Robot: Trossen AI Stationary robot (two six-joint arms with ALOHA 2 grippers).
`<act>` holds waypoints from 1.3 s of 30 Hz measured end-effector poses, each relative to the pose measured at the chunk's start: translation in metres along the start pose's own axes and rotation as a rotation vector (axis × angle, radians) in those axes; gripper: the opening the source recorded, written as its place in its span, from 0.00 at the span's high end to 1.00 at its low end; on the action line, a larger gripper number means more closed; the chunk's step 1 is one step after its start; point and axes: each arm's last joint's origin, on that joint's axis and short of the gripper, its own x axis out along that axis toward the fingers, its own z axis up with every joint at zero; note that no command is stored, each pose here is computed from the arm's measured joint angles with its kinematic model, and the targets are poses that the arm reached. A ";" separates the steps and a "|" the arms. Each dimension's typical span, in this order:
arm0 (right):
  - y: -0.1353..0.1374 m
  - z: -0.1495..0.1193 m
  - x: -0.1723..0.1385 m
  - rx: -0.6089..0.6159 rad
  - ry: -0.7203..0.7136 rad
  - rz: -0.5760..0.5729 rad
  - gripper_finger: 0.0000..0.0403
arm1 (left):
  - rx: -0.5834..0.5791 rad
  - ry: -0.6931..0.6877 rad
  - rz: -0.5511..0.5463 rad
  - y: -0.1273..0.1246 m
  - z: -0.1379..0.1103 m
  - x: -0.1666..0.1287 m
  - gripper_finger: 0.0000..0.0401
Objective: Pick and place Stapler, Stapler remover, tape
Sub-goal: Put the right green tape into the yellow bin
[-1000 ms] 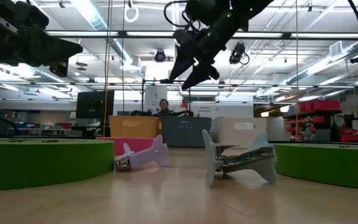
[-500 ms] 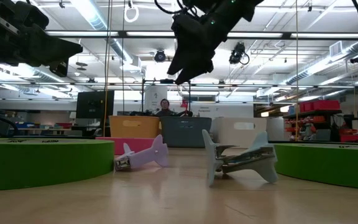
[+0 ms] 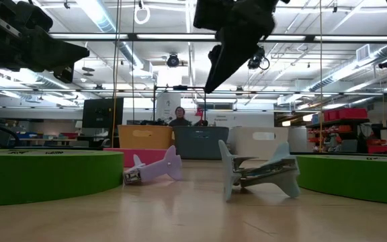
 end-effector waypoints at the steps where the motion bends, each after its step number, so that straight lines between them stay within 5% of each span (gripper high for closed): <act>1: 0.005 0.000 0.000 -0.029 0.007 0.019 0.30 | 0.000 0.000 0.000 0.000 0.000 0.000 0.98; 10: 0.041 -0.018 0.013 -0.246 0.059 0.131 0.30 | 0.000 0.000 0.000 0.000 0.000 0.000 0.98; 26: 0.100 -0.067 0.036 -0.381 0.148 0.212 0.30 | 0.000 0.000 0.000 0.000 0.000 0.000 0.98; 39: 0.106 -0.092 0.049 -0.401 0.190 0.099 0.30 | 0.000 0.000 -0.001 0.000 0.000 0.000 0.98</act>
